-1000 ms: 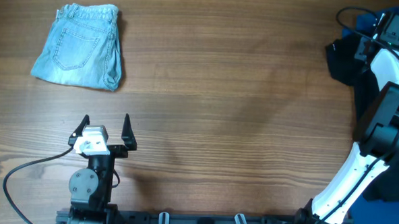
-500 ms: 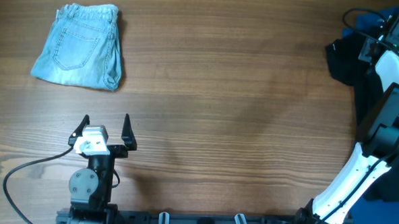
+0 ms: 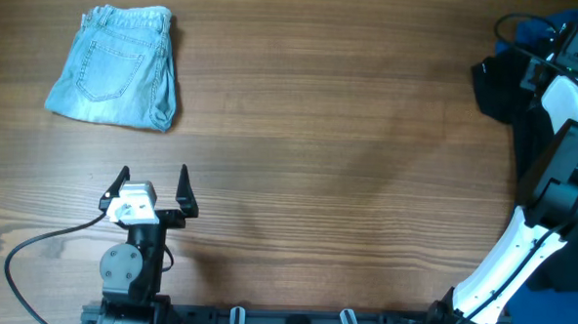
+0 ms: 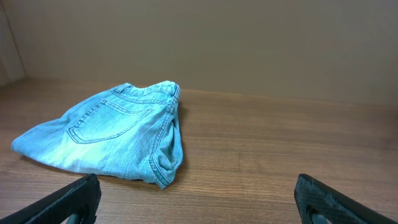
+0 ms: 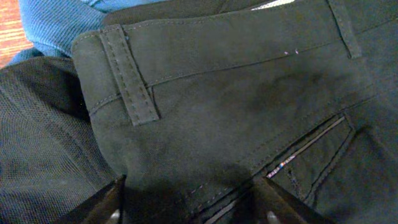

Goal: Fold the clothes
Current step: 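Reach the right gripper into the dark clothes pile and grasp black shorts waistband, then pull the black shorts out of the pile and drag them leftward onto table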

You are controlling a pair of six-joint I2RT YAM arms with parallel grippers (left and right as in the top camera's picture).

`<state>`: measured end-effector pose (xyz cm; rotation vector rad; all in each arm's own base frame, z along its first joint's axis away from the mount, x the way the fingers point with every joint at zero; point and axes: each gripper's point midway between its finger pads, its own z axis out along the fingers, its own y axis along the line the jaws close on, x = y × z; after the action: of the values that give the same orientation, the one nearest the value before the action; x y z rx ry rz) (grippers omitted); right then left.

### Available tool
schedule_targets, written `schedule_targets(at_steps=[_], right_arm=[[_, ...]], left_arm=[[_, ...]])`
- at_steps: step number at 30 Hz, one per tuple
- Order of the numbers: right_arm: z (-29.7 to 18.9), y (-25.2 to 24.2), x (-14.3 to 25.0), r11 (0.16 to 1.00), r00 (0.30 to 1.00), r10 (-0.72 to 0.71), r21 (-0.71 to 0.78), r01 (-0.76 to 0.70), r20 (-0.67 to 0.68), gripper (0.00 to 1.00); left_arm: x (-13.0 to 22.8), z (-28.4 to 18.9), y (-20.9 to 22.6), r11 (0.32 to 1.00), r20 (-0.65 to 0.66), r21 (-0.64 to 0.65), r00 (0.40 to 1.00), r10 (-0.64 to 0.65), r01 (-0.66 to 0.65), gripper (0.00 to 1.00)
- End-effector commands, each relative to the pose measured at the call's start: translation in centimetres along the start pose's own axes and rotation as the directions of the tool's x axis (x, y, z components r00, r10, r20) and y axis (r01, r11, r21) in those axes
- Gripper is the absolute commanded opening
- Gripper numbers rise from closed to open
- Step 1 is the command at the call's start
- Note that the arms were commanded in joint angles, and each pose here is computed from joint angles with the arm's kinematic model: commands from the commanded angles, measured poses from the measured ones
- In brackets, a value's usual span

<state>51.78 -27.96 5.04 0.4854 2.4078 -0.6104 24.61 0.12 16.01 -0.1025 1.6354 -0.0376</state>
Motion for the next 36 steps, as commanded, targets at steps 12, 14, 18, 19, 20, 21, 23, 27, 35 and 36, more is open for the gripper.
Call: schedule_targets(at_steps=[12,14,18,19,20,21,23,27,35,36], right_arm=[[-3.4,-7.8,-2.8,0.983,0.982,0.173,0.056,-0.177,0.073,0.04],[-3.1,-8.1,-2.4,0.982,0.981,0.185,0.018,-0.186,0.061,0.04],[-2.8,-8.3,-1.9,0.978,0.978,0.203,-0.046,-0.201,0.048,0.05],[-2.8,-8.5,-1.9,0.979,0.978,0.203,-0.044,-0.201,0.047,0.05],[-2.7,-8.7,-1.8,0.978,0.978,0.205,-0.043,-0.203,0.047,0.06],[-2.8,-8.3,-1.9,0.98,0.98,0.193,-0.068,-0.189,0.048,0.12],[-2.9,-7.2,-2.1,0.976,0.982,0.183,-0.133,-0.175,0.051,0.4],[-2.9,-5.4,-2.5,0.958,0.981,0.186,-0.235,-0.167,0.059,0.96],[-1.3,-1.7,-2.6,0.947,0.989,0.109,-0.312,-0.072,0.102,0.97],[-1.6,-0.6,-2.9,0.947,0.99,0.074,-0.32,-0.033,0.117,0.96]], left_arm=[[0.0,0.0,0.1,1.0,0.006,-0.007,1.0,0.019,-0.019,1.0],[0.0,0.0,0.1,1.0,0.006,-0.007,1.0,0.019,-0.019,1.0],[0.0,0.0,0.1,1.0,0.006,-0.007,1.0,0.019,-0.019,1.0],[0.0,0.0,0.1,1.0,0.006,-0.007,1.0,0.019,-0.019,1.0],[0.0,0.0,0.1,1.0,0.006,-0.007,1.0,0.019,-0.019,1.0],[0.0,0.0,0.1,1.0,0.006,-0.007,1.0,0.019,-0.019,1.0],[0.0,0.0,0.1,1.0,0.006,-0.007,1.0,0.019,-0.019,1.0],[0.0,0.0,0.1,1.0,0.006,-0.007,1.0,0.019,-0.019,1.0],[0.0,0.0,0.1,1.0,0.006,-0.007,1.0,0.019,-0.019,1.0],[0.0,0.0,0.1,1.0,0.006,-0.007,1.0,0.019,-0.019,1.0]])
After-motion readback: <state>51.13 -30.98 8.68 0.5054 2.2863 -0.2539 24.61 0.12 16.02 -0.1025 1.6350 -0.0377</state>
